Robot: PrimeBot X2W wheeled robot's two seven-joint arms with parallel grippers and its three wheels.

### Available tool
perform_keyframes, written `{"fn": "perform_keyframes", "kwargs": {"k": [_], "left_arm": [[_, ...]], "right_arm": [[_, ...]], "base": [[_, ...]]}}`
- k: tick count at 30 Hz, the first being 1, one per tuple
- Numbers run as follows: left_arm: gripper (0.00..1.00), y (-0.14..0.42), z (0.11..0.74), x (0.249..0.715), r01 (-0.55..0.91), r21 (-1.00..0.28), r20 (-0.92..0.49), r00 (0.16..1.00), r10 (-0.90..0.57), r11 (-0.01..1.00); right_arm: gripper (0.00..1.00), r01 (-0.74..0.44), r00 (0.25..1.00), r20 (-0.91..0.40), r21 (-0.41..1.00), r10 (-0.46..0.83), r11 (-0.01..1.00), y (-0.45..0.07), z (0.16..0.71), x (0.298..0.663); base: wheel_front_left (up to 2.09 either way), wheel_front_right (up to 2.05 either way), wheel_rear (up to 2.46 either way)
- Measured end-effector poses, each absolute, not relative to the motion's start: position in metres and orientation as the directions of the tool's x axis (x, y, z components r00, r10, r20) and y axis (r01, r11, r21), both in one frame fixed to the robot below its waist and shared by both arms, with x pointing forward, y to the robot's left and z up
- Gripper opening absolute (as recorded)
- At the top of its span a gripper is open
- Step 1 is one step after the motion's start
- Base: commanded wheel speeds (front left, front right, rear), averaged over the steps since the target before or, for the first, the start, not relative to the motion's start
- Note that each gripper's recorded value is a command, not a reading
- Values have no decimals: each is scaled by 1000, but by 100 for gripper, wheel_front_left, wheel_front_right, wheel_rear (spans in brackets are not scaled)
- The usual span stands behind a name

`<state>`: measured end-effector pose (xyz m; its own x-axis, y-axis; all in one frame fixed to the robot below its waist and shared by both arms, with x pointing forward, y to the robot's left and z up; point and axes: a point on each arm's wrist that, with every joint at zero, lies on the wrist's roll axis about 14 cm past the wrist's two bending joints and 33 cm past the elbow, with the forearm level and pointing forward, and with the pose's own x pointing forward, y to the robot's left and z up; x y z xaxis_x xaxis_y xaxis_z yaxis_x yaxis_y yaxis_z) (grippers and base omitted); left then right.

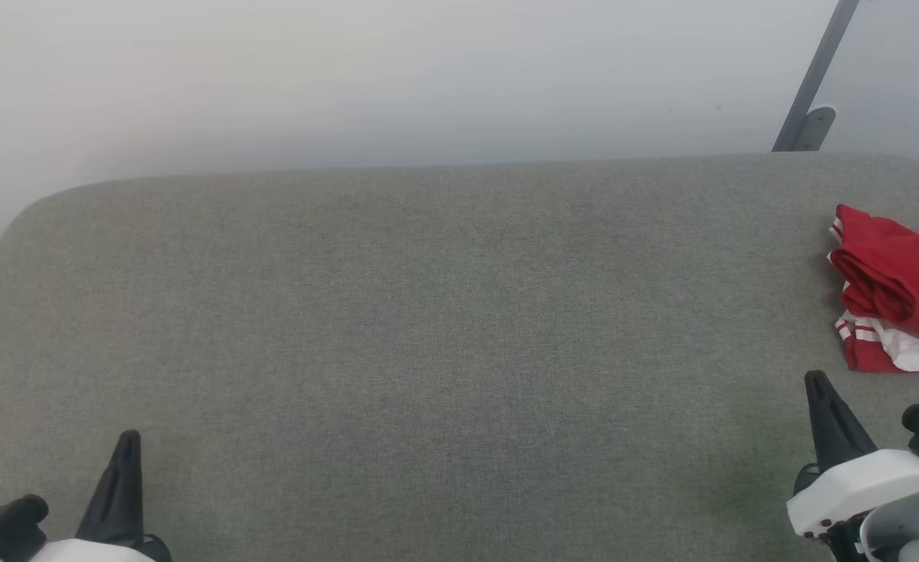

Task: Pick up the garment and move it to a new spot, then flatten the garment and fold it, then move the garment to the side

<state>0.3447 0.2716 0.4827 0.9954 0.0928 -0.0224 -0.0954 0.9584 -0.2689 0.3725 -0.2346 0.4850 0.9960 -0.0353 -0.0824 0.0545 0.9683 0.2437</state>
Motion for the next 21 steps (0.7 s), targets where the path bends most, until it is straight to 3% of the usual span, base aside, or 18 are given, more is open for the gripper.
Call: {"fn": "perform_keyframes", "kwargs": {"k": [21], "left_arm": [[0,259,478,354,-137,-589,-66,990,122,796]], "right_arm": [[0,86,995,-88,576,-43,813,-227,485,374]], "base": [[0,0,0]]}}
